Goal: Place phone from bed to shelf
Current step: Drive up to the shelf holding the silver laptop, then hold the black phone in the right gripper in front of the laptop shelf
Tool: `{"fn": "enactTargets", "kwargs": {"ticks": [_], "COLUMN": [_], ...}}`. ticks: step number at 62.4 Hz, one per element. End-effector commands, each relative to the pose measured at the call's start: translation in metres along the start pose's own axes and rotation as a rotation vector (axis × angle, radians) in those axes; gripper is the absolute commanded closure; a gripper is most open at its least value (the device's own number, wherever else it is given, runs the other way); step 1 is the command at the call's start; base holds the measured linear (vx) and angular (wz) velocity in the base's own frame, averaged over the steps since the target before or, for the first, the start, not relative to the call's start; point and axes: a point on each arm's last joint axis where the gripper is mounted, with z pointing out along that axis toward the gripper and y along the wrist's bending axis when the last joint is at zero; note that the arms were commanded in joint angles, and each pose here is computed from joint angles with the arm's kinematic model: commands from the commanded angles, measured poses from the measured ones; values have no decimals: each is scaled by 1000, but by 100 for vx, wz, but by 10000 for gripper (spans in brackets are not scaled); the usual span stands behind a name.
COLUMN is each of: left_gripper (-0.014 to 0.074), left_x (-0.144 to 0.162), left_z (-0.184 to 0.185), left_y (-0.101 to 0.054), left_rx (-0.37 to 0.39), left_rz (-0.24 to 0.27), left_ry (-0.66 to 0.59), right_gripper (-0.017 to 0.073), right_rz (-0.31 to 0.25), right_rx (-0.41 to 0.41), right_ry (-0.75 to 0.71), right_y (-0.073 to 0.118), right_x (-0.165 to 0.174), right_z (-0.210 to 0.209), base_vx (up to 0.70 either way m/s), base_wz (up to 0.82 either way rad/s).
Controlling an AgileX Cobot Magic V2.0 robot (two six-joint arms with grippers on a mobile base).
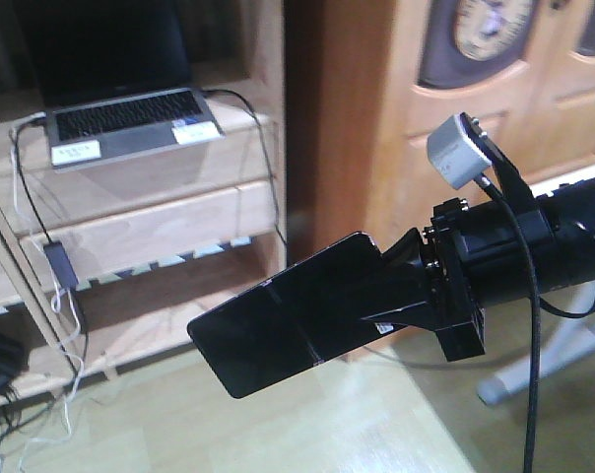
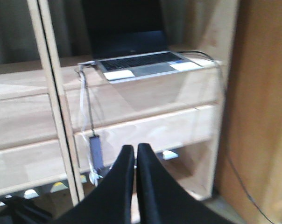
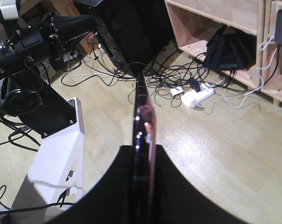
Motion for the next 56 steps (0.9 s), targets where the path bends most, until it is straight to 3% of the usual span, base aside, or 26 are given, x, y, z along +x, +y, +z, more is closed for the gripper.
{"fn": "enactTargets", "kwargs": {"ticks": [1, 56], "left_gripper": [592, 592], "left_x": [-4, -4], "left_z": [0, 0], "left_y": [0, 0], "left_rx": [-3, -3], "left_rz": [-9, -9], "left_ry": [-71, -71], "right_gripper": [561, 561], "right_rz": [-34, -34], "right_rx": [-71, -71], "right_ry": [-74, -74], "right_y": [17, 17], "right_x": [-13, -13], "right_z": [-9, -9], "base_vx": [37, 34], "base_wz": [22, 31]}}
